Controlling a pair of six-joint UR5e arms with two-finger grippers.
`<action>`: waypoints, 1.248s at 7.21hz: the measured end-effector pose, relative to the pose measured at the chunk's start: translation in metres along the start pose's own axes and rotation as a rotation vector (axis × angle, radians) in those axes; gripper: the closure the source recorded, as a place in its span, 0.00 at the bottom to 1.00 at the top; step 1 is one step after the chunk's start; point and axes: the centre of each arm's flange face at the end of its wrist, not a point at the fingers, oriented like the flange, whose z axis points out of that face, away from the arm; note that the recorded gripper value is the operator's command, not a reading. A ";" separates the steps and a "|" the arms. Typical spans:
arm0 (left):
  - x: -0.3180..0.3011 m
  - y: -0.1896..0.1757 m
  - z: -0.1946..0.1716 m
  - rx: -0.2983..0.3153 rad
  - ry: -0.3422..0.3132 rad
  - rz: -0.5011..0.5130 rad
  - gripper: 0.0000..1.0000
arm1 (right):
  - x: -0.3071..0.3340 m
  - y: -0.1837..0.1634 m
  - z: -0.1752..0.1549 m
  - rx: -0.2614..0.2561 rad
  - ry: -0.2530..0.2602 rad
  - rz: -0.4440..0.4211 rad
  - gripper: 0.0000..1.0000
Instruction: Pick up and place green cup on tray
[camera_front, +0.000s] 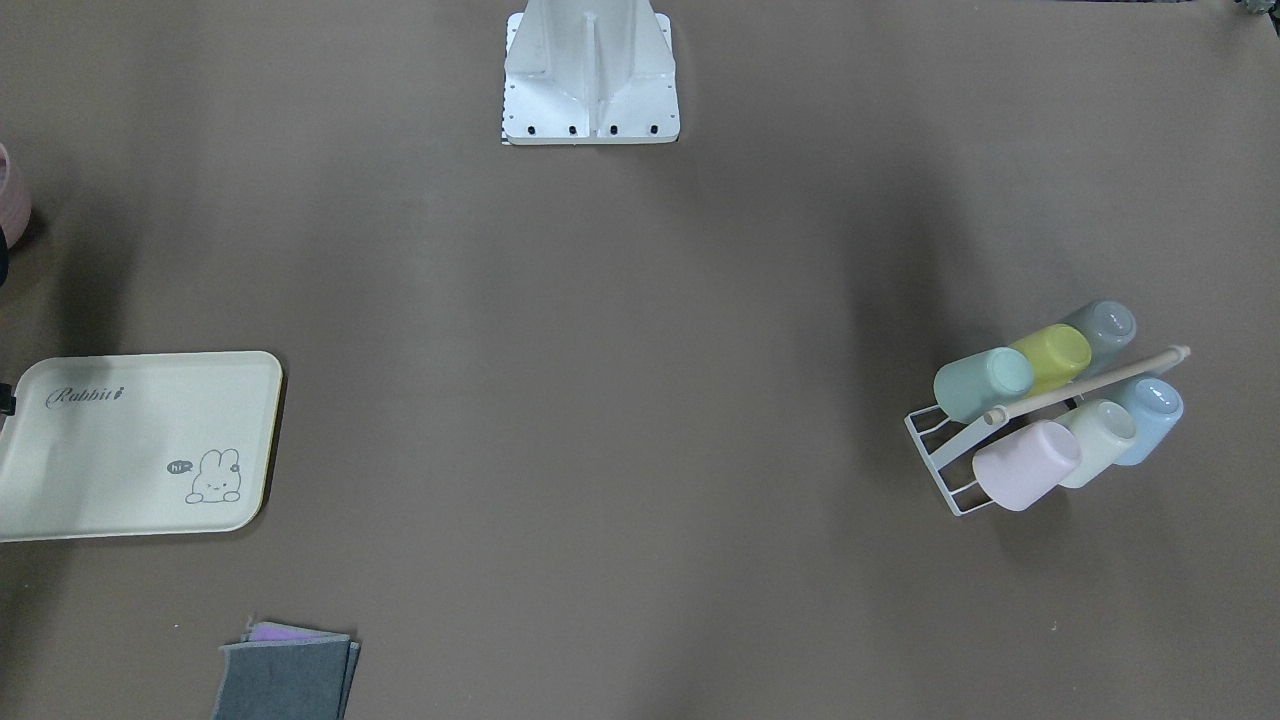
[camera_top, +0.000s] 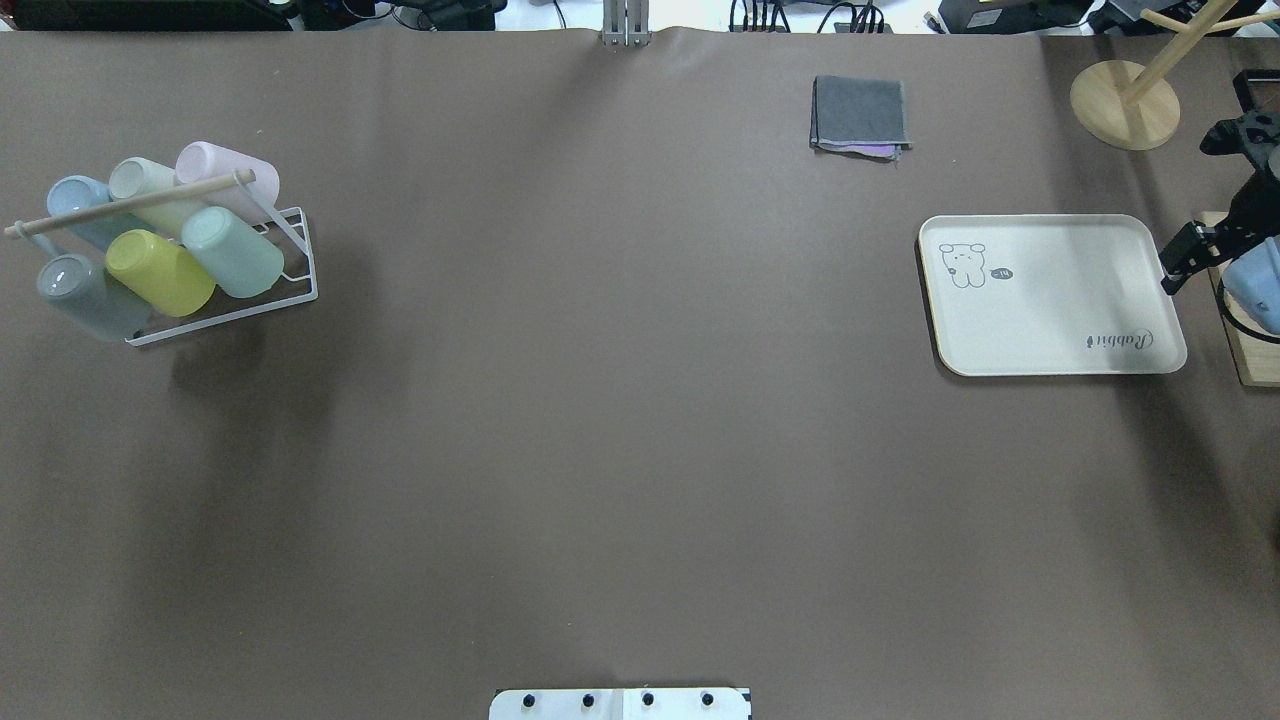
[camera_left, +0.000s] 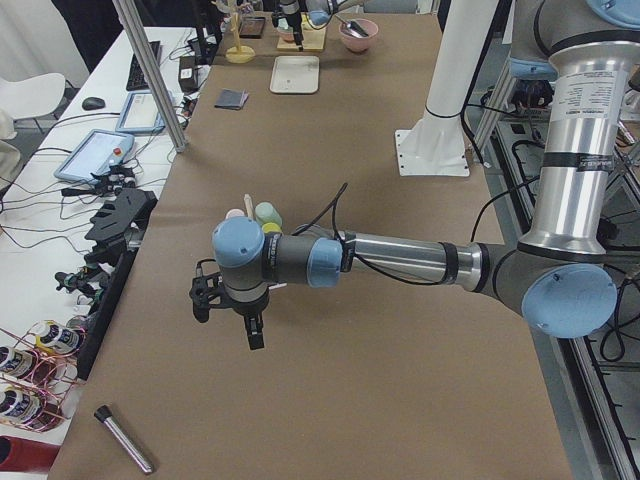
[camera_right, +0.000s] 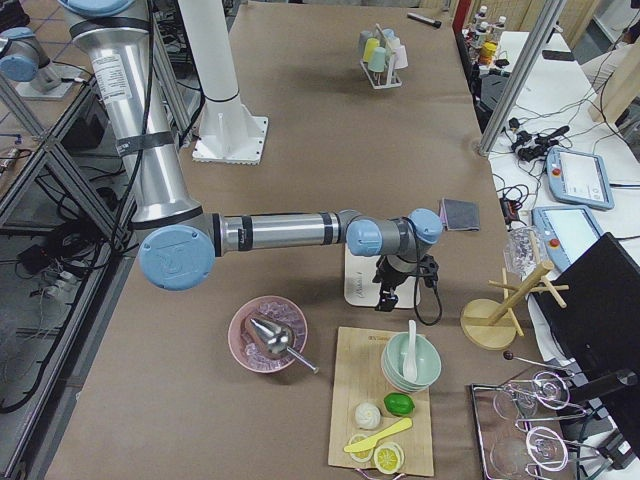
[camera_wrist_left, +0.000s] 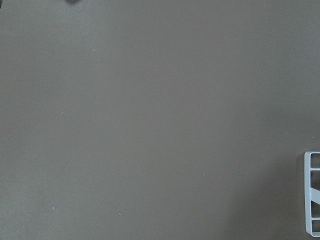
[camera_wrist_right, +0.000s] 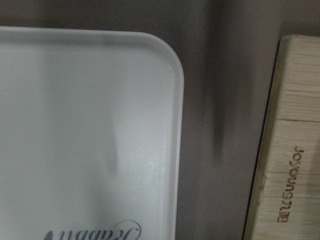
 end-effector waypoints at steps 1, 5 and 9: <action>0.030 0.005 -0.011 0.007 0.006 0.045 0.02 | 0.004 -0.007 0.007 -0.005 0.001 0.009 0.10; 0.267 0.028 -0.055 -0.028 -0.108 0.342 0.02 | 0.006 -0.016 0.026 0.019 -0.002 0.077 0.20; 0.398 0.107 -0.030 0.135 -0.509 1.400 0.02 | 0.004 -0.014 0.043 0.001 0.011 0.083 0.44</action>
